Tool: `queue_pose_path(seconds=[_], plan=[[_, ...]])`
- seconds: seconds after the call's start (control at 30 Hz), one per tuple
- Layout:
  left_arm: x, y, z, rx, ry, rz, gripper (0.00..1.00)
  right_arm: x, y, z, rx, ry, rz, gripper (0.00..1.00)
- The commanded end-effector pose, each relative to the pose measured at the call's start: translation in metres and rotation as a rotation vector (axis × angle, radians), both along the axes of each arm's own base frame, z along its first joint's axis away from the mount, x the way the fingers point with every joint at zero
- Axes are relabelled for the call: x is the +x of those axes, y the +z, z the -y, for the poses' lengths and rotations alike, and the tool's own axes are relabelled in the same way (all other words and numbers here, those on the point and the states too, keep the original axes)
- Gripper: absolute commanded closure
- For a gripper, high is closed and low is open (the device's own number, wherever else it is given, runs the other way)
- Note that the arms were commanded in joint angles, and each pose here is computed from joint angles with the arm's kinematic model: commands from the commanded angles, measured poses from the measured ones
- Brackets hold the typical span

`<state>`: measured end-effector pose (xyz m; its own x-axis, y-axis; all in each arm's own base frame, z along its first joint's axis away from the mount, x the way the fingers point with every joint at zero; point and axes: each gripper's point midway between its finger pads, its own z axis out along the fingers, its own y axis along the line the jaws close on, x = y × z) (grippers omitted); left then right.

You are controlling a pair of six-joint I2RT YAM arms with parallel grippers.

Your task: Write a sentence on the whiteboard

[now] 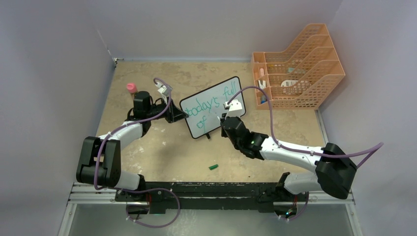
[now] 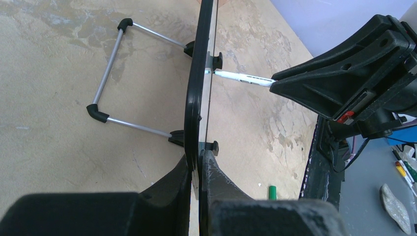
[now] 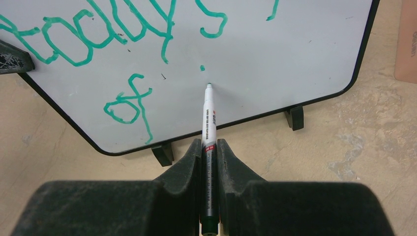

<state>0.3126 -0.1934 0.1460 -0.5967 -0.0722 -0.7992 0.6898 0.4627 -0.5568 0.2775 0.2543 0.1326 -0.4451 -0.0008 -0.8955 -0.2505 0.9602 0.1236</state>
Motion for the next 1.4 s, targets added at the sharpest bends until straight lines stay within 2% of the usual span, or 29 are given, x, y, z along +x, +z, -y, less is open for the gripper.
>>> queue_pose_path(seconds=[0.0, 0.37, 1.37], plan=[[0.008, 0.019, 0.003, -0.002, -0.019, 0.088, 1.0, 0.011, 0.03, -0.013, 0.067, 0.004, 0.06, 1.0], [0.007, 0.018, 0.003, -0.001, -0.02, 0.086, 1.0, 0.014, 0.032, -0.015, 0.059, 0.005, 0.07, 1.0], [0.007, 0.019, 0.003, -0.002, -0.019, 0.088, 1.0, -0.002, -0.009, -0.001, -0.001, 0.001, -0.031, 1.0]])
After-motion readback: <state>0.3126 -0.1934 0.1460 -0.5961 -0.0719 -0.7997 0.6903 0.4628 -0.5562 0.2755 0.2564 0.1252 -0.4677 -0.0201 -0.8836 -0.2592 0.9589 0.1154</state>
